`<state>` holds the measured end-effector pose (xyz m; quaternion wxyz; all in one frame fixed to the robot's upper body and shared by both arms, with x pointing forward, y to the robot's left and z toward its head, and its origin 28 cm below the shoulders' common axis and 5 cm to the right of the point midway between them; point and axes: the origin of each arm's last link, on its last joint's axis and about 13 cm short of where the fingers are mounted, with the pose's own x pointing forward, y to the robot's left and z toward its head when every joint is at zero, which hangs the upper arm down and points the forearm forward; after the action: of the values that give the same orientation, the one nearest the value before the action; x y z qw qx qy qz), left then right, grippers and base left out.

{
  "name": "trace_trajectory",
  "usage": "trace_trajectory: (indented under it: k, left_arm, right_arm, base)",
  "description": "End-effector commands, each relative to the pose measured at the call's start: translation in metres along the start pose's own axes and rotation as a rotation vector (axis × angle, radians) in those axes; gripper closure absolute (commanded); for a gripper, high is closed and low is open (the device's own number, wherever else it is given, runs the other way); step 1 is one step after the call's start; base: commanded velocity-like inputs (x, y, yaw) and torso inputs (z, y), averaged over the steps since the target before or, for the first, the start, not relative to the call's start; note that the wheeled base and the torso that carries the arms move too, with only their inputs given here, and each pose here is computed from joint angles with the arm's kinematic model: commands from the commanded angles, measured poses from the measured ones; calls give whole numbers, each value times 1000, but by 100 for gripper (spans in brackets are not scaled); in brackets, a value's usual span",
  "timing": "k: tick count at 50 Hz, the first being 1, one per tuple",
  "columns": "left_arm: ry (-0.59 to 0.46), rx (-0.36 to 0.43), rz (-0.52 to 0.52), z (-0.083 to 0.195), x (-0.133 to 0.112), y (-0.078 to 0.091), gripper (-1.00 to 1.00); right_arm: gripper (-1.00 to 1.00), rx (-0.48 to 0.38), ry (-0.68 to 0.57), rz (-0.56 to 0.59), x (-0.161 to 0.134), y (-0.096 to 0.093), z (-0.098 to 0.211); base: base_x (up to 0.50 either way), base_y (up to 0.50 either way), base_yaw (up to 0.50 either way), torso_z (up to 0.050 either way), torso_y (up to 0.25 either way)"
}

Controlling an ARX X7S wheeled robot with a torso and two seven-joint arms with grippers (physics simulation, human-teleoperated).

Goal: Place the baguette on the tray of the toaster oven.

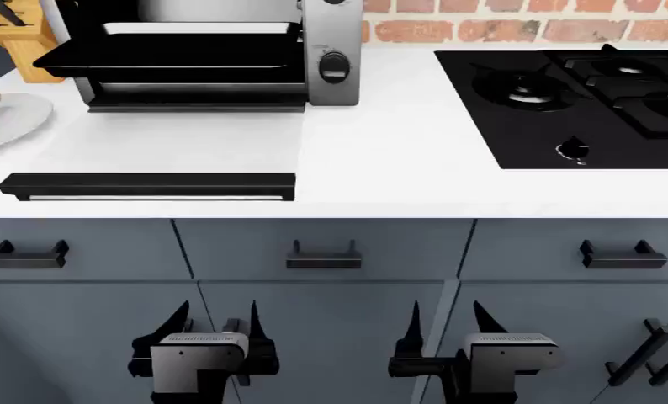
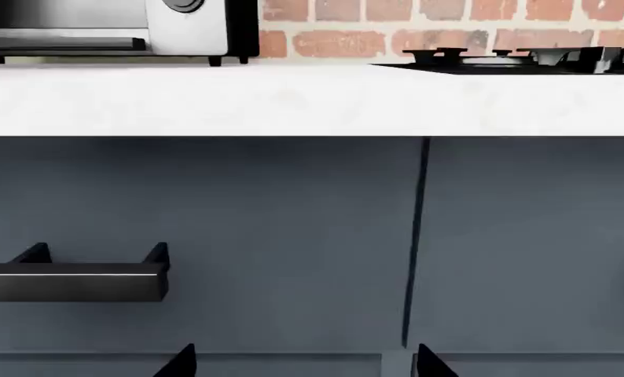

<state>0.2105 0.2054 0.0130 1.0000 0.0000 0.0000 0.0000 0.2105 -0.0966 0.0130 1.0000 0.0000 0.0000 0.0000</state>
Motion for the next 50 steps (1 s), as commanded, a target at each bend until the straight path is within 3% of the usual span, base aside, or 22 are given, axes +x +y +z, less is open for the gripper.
trace_trajectory:
  k: [1,11,17,26,31,35,38,39,43,44,50]
  left_arm:
    - [-8,-25,-18,0,-1,0,-100]
    - [-25,-24,-44,0,-3,2,-100]
    - [-72,-65,-81,3,-6,6,-100]
    - [-71,-60,-75,4,-6,7,-100]
    - [-71,-57,-75,5,-6,7,-100]
    - [-73,-56,-76,5,-7,6,-100]
    - [-73,-60,-77,6,-7,7,-100]
    - [-74,-61,-76,6,-7,7,-100]
    - [-76,-65,-75,7,-7,7,-100]
    - [-76,-66,-74,7,-7,7,-100]
    - [-83,-72,-75,12,-6,7,-100]
  right_arm:
    - [-100,19,5,-5,-2,1,3]
    - [-100,-3,-29,-3,-4,1,6]
    - [-100,-14,-29,-5,-4,1,5]
    - [-100,-25,-40,20,-6,3,8]
    - [-100,19,-47,17,-7,2,11]
    - [-100,25,-128,0,-7,2,17]
    - [-100,-51,-190,39,-8,4,23]
    - [-100,-54,-169,48,-9,4,24]
    - [-100,64,-128,65,-6,2,28]
    - [-100,1,-95,27,-5,2,27]
    - [-100,13,-137,55,-8,1,40]
  base:
    - [0,0,0,0,0]
    - [0,0,0,0,0]
    - [0,0,0,3,0]
    - [0,0,0,49,0]
    - [0,0,0,50,0]
    - [0,0,0,50,0]
    - [0,0,0,50,0]
    - [0,0,0,50,0]
    - [0,0,0,50,0]
    - [0,0,0,50,0]
    - [0,0,0,50,0]
